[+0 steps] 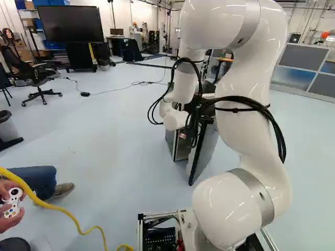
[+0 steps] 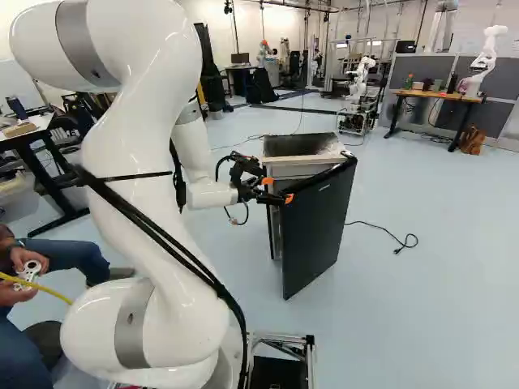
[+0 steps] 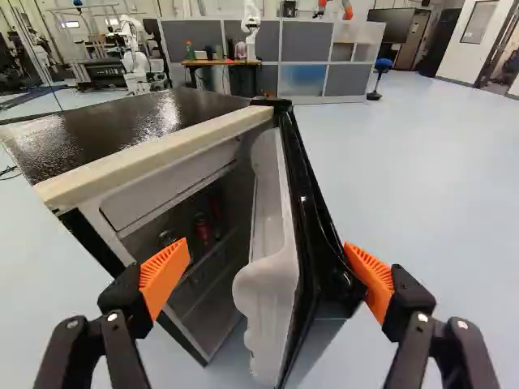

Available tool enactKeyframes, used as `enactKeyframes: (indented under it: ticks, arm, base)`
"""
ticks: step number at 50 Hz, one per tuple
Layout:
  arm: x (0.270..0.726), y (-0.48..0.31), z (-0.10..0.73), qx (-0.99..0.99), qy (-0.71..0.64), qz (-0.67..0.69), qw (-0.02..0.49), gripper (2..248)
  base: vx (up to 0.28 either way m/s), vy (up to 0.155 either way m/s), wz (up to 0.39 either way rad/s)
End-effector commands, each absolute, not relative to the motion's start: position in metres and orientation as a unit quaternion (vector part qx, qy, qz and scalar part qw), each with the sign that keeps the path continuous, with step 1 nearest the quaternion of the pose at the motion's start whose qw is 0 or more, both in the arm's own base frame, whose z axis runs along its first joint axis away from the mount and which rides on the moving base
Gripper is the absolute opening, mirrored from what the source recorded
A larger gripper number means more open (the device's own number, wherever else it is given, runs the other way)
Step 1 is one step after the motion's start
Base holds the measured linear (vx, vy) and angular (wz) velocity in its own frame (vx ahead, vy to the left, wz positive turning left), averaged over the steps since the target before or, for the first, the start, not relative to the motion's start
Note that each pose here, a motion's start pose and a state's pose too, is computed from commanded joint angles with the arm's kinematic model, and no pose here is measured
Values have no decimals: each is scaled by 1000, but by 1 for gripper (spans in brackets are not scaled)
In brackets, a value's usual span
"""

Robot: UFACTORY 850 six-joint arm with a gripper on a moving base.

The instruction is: Grab a drink from the fridge

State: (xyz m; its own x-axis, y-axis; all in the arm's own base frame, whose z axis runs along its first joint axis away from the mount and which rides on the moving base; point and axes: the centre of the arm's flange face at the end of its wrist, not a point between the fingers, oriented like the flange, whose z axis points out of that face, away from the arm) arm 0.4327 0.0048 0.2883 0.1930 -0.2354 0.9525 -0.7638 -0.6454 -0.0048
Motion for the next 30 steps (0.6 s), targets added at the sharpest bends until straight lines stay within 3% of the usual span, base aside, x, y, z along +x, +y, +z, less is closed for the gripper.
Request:
enactKeyframes:
  ticks: [30]
  arm:
    - [428,-3,288,722,-368,525,262,247]
  base:
    - [0,0,0]
